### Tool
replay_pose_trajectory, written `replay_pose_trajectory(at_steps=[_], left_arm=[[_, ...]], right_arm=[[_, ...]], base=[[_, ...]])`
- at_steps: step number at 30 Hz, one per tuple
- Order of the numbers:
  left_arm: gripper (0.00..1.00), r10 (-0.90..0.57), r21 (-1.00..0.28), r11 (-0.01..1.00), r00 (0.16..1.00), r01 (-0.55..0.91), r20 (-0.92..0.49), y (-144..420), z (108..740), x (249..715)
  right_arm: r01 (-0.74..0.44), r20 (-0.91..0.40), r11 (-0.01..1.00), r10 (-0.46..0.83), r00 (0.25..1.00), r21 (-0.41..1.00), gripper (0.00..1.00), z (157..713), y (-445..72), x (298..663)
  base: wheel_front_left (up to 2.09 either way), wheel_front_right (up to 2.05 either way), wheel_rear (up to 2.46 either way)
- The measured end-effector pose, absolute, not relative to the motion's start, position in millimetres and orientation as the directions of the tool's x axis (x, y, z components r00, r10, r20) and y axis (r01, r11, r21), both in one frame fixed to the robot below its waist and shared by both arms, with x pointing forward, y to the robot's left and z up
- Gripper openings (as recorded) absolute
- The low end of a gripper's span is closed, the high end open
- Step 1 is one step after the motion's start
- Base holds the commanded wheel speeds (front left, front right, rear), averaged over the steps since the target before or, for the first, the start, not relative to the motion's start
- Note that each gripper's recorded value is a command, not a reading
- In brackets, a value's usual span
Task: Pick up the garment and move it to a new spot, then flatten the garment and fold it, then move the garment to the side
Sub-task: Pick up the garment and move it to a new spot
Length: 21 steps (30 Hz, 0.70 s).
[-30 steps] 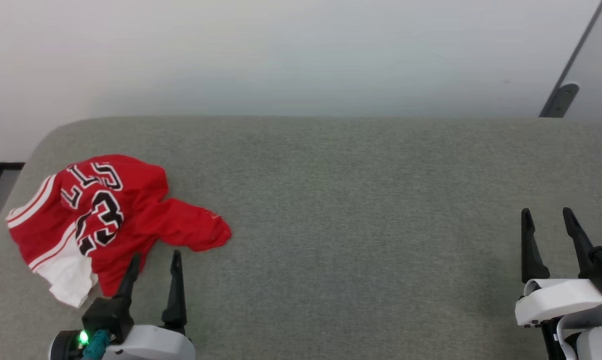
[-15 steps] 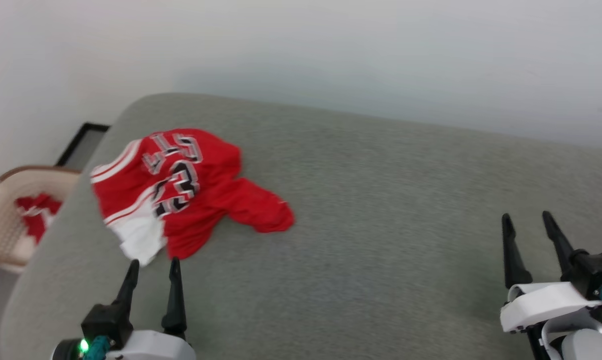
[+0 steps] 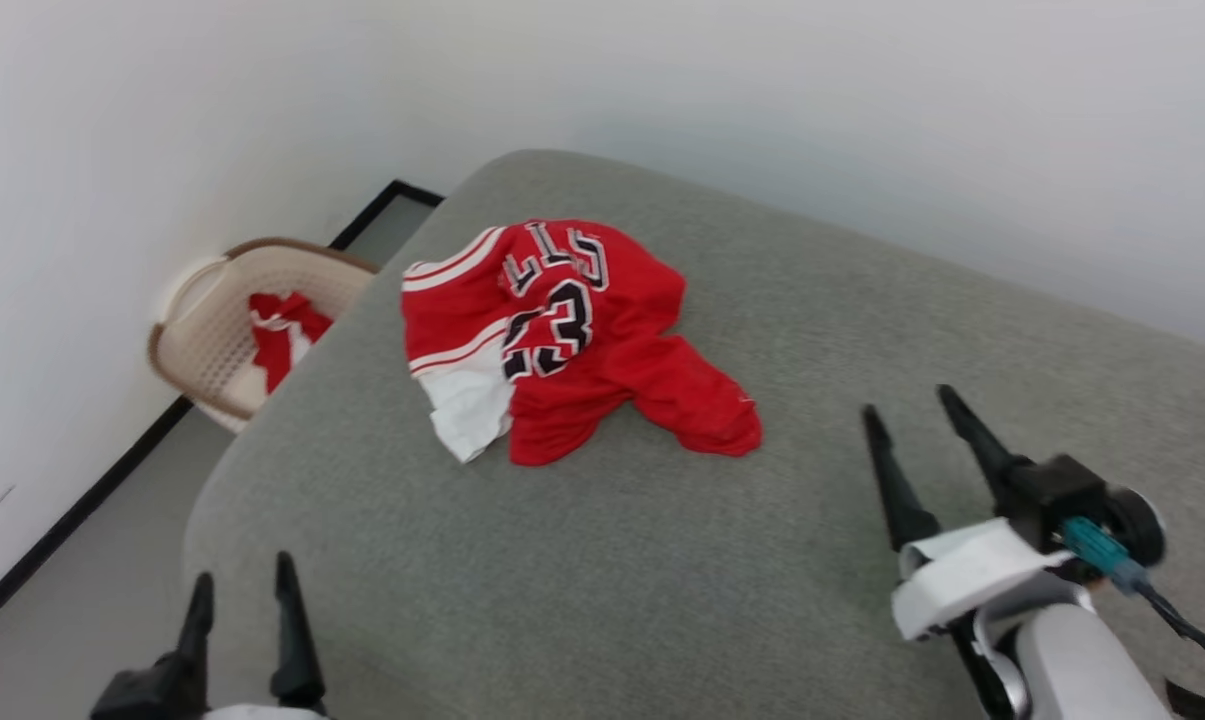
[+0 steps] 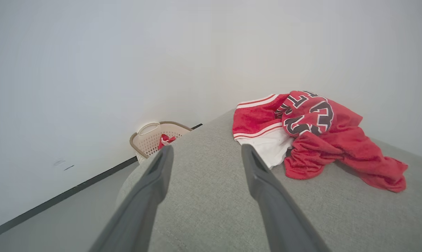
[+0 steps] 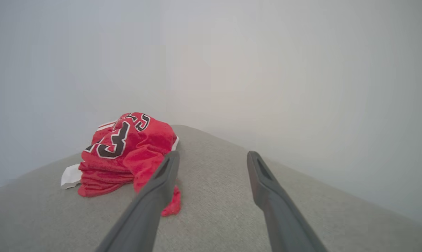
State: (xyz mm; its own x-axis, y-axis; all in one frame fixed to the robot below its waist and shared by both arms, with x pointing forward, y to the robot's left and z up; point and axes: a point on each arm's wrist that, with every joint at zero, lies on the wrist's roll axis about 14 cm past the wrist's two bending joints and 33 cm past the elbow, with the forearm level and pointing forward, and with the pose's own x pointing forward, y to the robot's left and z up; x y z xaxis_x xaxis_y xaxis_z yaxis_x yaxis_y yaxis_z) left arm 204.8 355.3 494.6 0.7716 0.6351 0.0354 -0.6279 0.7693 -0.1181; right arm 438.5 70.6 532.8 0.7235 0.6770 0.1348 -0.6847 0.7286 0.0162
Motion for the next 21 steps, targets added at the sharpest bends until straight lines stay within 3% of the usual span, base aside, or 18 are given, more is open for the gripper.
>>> replay_pose_trajectory(at_steps=[6,11,15,21], left_arm=[[1.00,0.721,-0.134,0.689,0.693,-0.713,0.021,366,494,175],[1.00,0.726,-0.140,0.682,0.687,-0.718,0.012,363,494,174],[1.00,0.662,-0.133,0.745,0.749,-0.654,0.024,353,495,194],[1.00,0.449,-0.058,0.893,0.885,-0.445,0.121,335,527,269]], right_arm=[[-0.780,0.128,0.625,0.772,0.623,0.028,1.00,531,119,428],[-0.788,0.120,0.613,0.780,0.614,0.049,1.00,527,123,430],[-0.765,0.112,0.642,0.757,0.644,0.058,1.00,523,109,435],[-0.682,0.074,0.729,0.678,0.731,0.059,1.00,505,63,447]], base=[[0.00,0.00,0.00],[0.00,0.00,0.00],[0.00,0.00,0.00],[0.00,0.00,0.00]])
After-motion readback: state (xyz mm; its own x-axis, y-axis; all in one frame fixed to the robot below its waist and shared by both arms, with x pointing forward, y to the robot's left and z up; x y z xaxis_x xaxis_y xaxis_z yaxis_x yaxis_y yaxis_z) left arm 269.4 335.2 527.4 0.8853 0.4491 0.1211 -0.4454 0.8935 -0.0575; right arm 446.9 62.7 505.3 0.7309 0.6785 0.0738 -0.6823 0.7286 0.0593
